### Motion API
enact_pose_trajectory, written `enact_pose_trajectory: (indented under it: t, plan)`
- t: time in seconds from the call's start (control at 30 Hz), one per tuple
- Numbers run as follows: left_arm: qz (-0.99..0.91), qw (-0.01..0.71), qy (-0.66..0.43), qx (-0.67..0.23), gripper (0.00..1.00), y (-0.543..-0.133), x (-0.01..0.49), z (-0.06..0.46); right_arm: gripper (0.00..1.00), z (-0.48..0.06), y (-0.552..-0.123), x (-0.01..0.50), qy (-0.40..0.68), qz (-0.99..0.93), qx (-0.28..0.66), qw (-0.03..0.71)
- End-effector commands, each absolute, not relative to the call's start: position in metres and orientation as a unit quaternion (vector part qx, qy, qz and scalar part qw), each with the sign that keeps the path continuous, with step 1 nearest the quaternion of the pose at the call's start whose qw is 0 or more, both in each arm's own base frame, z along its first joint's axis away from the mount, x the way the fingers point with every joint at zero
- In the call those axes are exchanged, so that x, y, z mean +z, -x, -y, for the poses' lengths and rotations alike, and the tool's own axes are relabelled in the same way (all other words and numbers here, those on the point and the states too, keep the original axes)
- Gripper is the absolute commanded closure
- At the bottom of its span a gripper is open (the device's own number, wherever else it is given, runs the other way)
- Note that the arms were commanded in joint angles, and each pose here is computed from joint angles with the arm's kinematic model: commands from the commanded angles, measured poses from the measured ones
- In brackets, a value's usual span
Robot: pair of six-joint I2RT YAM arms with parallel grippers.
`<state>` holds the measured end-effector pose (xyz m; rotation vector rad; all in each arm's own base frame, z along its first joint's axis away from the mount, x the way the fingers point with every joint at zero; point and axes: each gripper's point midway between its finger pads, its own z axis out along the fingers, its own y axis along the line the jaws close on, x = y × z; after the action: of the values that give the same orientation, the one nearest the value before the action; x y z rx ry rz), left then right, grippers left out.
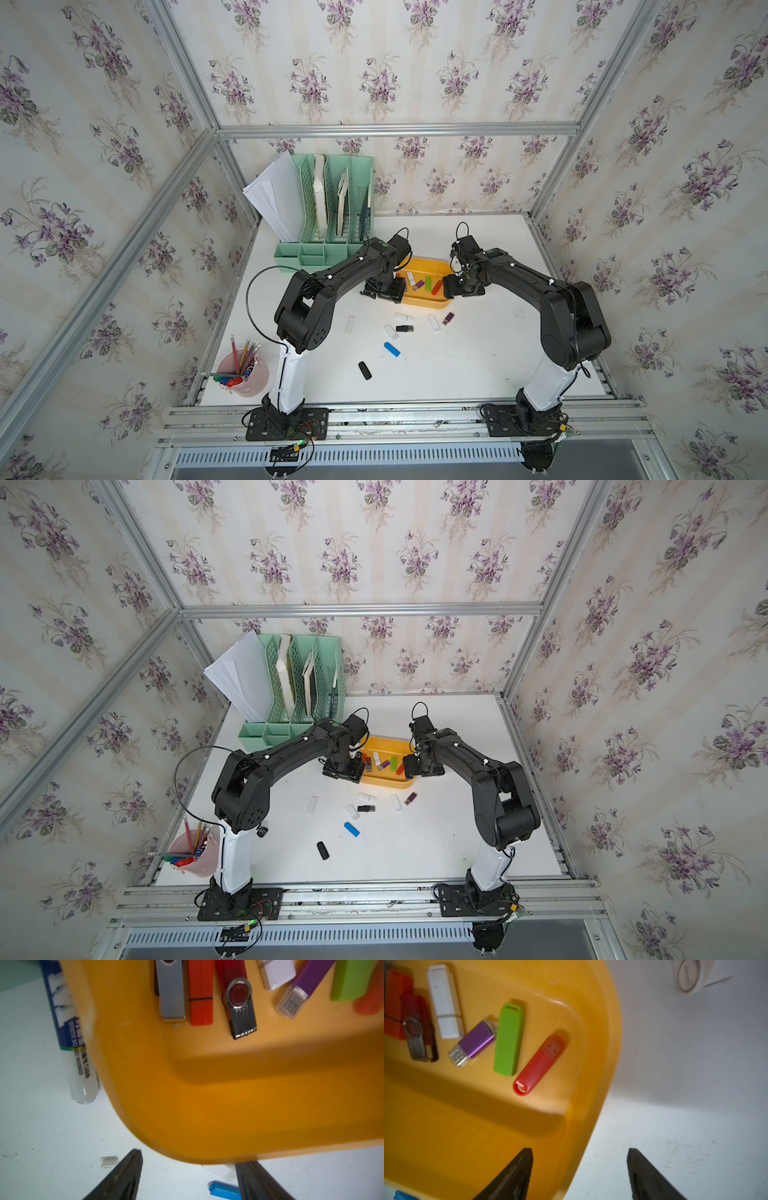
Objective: Put the usb flash drive into the storage box
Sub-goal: Adjust the storage box at the center of the board.
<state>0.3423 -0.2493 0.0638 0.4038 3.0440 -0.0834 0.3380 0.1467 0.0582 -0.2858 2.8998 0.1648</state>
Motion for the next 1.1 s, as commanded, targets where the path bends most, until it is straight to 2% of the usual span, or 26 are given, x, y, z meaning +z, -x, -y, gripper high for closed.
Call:
enact_pose_trajectory:
  t: [0.0, 0.53, 1.07]
  plan:
    - [-0.99, 0.033, -0.139, -0.017, 0.25, -0.347, 0.063, 0.245, 0.22, -0.155, -0.321, 0.057, 0.105, -0.987, 0.075, 0.094]
    - [-0.989, 0.042, -0.138, -0.036, 0.25, -0.388, 0.066, 0.25, 0.2, -0.225, -0.288, 0.059, 0.163, -0.977, 0.114, 0.074]
    - [-0.988, 0.049, -0.142, -0.043, 0.25, -0.399, 0.073, 0.254, 0.19, -0.223, -0.281, 0.062, 0.127, -0.983, 0.123, 0.05]
